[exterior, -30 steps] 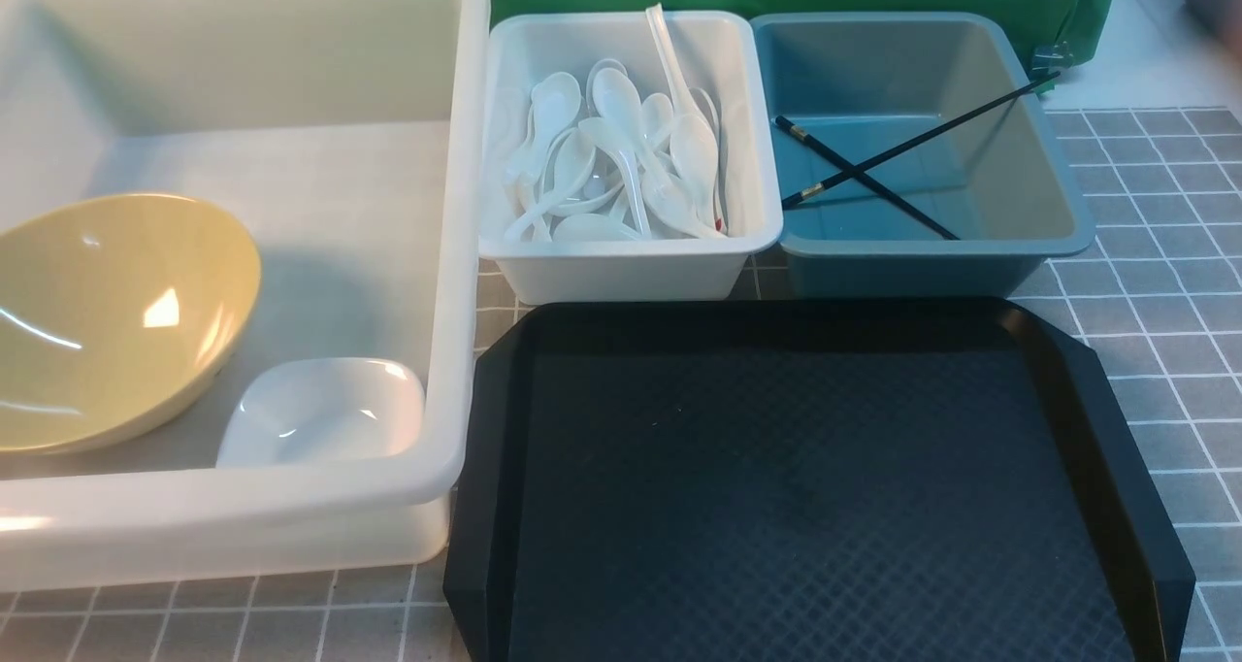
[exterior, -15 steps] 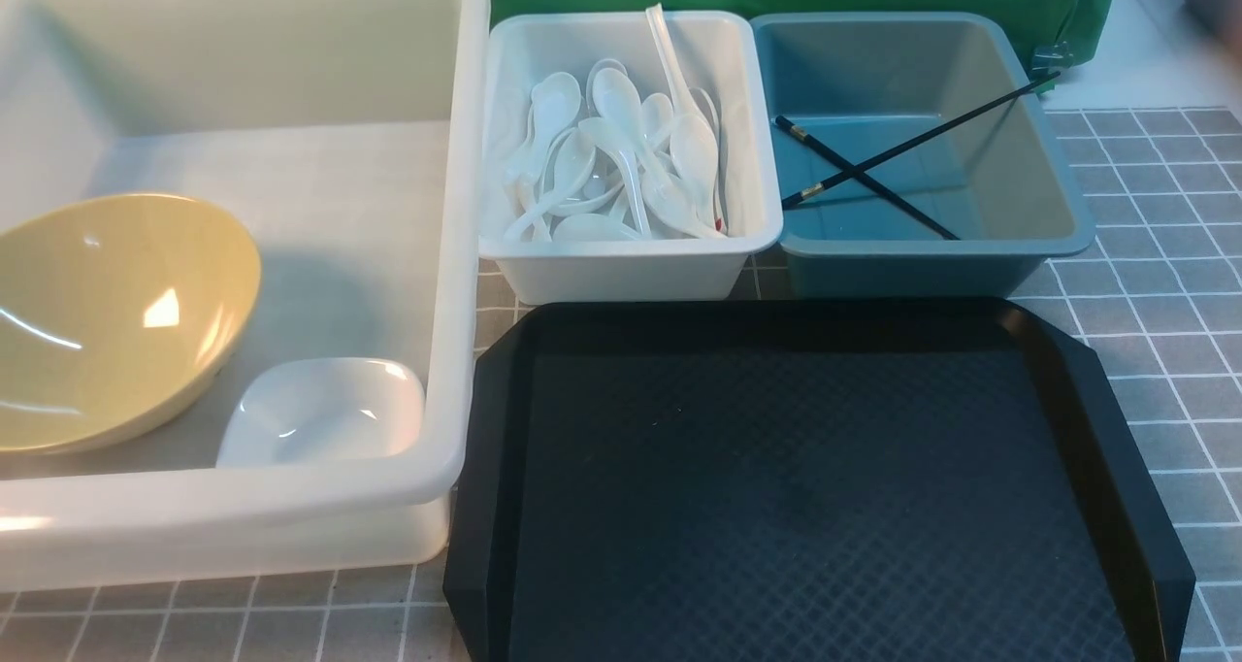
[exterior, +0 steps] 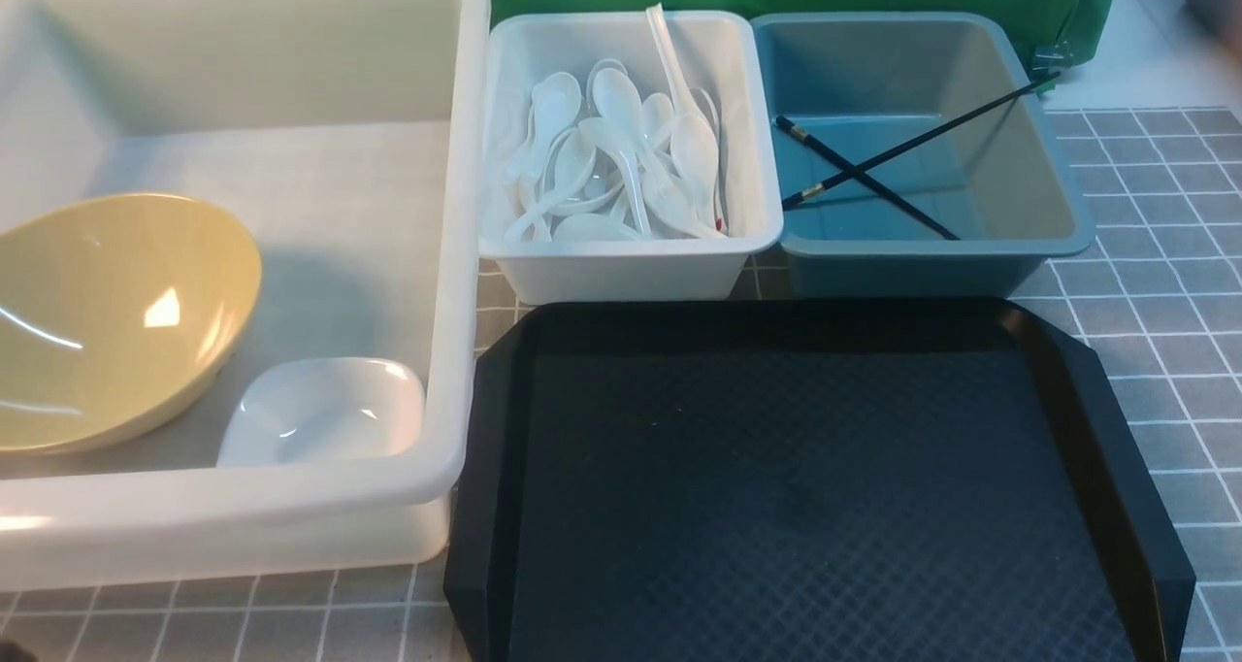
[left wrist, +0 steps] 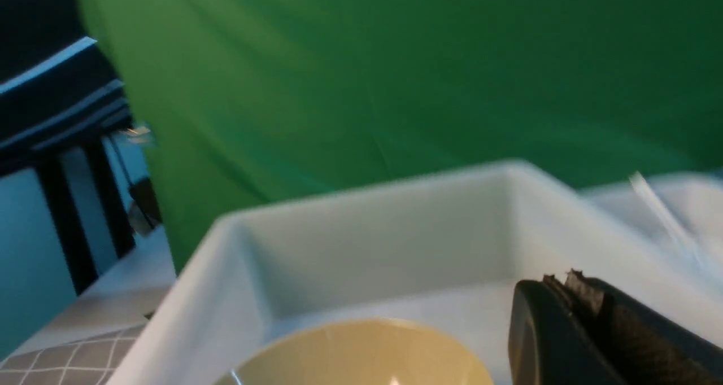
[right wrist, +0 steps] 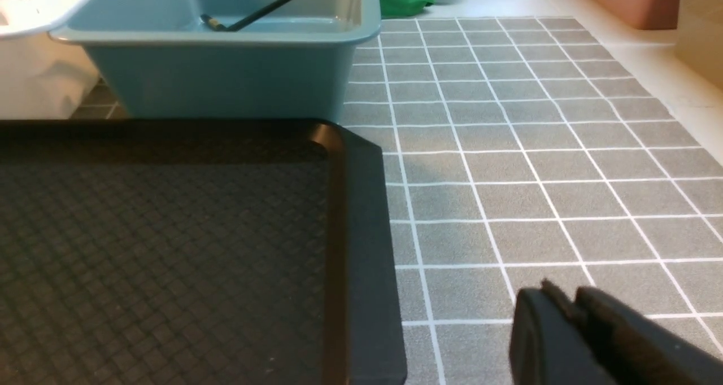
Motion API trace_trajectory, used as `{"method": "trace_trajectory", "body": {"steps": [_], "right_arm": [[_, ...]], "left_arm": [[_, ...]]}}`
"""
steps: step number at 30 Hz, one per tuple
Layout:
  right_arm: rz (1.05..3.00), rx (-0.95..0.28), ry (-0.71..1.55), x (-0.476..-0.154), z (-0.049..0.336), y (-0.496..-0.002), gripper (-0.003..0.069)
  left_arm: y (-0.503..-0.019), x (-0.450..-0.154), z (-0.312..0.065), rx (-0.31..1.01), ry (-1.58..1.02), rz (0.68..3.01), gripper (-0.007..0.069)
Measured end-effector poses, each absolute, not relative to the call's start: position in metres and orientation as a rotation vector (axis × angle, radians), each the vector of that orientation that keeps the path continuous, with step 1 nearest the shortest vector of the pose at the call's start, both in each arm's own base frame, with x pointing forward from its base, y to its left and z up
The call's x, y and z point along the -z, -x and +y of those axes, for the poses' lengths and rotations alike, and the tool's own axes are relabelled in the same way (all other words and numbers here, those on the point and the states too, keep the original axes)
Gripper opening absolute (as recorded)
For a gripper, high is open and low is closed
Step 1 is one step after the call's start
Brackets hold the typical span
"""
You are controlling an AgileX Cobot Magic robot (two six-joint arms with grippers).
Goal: On grey table put chopsticks spoon bowls plates into blue grey white boxes.
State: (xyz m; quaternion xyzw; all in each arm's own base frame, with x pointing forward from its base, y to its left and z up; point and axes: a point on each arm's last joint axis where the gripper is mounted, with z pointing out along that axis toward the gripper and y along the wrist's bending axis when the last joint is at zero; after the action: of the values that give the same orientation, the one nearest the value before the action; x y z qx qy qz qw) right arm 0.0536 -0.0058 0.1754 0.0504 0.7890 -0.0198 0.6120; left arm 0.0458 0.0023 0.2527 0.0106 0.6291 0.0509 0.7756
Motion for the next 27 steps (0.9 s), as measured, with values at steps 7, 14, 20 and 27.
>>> {"method": "trace_trajectory", "body": {"steps": [7, 14, 20, 27], "right_arm": [[1.819, 0.046, -0.116, -0.175, -0.006, -0.054, 0.0111], [1.819, 0.046, -0.116, -0.175, -0.006, -0.054, 0.0116], [1.820, 0.046, -0.115, -0.175, -0.006, -0.053, 0.0125], [1.820, 0.046, -0.115, -0.175, -0.006, -0.053, 0.0132]], "left_arm": [[-0.055, -0.207, 0.007, -0.094, 0.105, 1.483, -0.0007], [-0.054, -0.177, 0.004, -0.017, 0.127, 1.805, -0.0007], [-0.054, -0.177, 0.003, -0.012, 0.129, 1.807, -0.0007], [-0.054, -0.177, 0.002, 0.003, 0.107, 1.808, -0.0007]]}}
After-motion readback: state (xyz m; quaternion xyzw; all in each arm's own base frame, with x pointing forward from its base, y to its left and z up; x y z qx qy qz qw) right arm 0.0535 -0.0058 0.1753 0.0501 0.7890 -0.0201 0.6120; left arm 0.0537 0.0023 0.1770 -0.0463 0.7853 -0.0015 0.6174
